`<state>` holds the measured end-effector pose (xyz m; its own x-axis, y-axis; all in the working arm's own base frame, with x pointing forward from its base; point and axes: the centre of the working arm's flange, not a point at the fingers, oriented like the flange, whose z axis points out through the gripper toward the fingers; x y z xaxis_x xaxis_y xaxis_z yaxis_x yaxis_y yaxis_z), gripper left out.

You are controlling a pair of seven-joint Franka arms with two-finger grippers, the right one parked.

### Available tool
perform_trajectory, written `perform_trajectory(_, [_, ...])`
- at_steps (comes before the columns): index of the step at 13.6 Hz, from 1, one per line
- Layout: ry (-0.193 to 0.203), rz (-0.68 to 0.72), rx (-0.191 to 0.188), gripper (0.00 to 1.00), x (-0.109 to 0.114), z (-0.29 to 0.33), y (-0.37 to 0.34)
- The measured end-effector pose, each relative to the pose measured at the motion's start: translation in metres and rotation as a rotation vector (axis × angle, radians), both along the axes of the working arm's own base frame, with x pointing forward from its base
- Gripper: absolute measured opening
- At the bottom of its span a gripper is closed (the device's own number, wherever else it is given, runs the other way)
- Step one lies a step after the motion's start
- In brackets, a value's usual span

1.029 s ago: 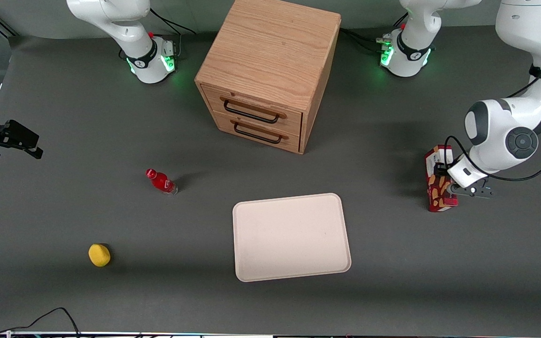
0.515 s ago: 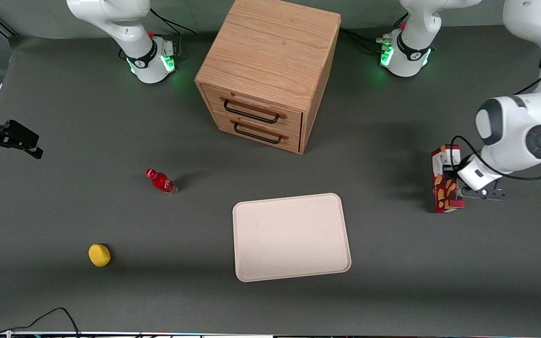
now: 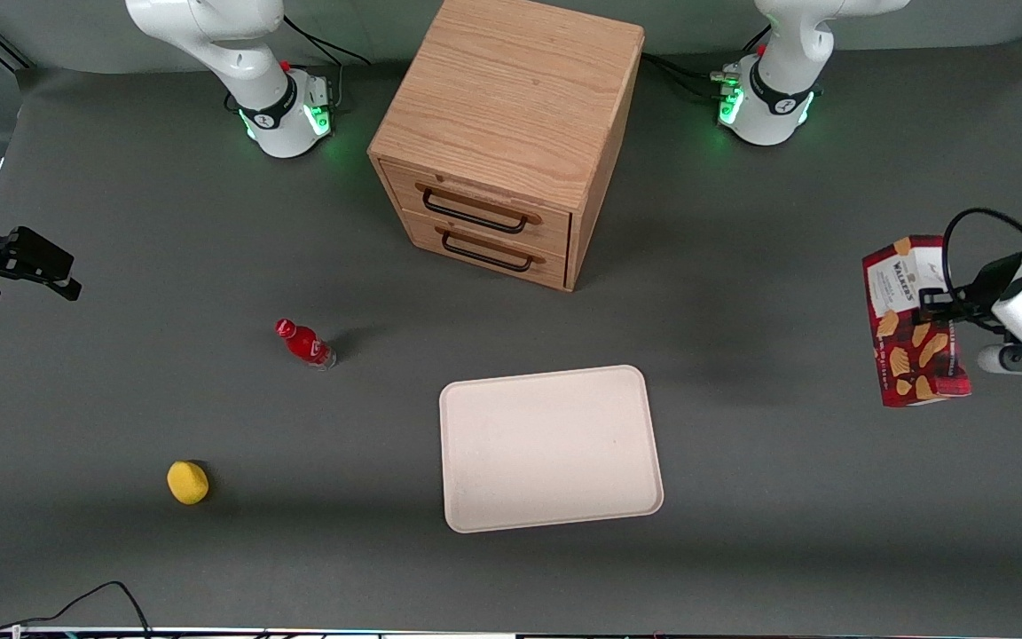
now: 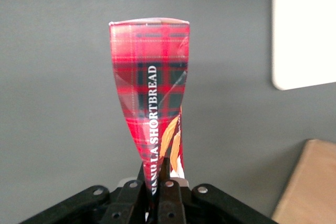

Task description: Place red cookie box on tray

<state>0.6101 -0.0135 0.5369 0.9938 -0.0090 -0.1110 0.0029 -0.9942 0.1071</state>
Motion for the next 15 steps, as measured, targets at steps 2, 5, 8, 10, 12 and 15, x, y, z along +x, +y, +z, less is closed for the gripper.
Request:
perform_trajectory(2, [0.005,0.07,-0.009,0.08,0.001,0.009,-0.067])
perform_trajectory(5, [0.013,0.162,-0.046,0.08,0.007,-0.023,-0.17])
perform_trajectory(8, [-0.064,0.205,-0.087,0.08,0.032,-0.093,-0.238])
perform_trajectory(10, [-0.114,0.191,-0.076,0.08,0.049,-0.161,-0.261])
perform_trajectory(12, [-0.153,0.155,-0.058,0.08,0.059,-0.224,-0.271])
perform_trajectory(15, [-0.188,0.122,-0.053,0.15,0.063,-0.266,-0.274])
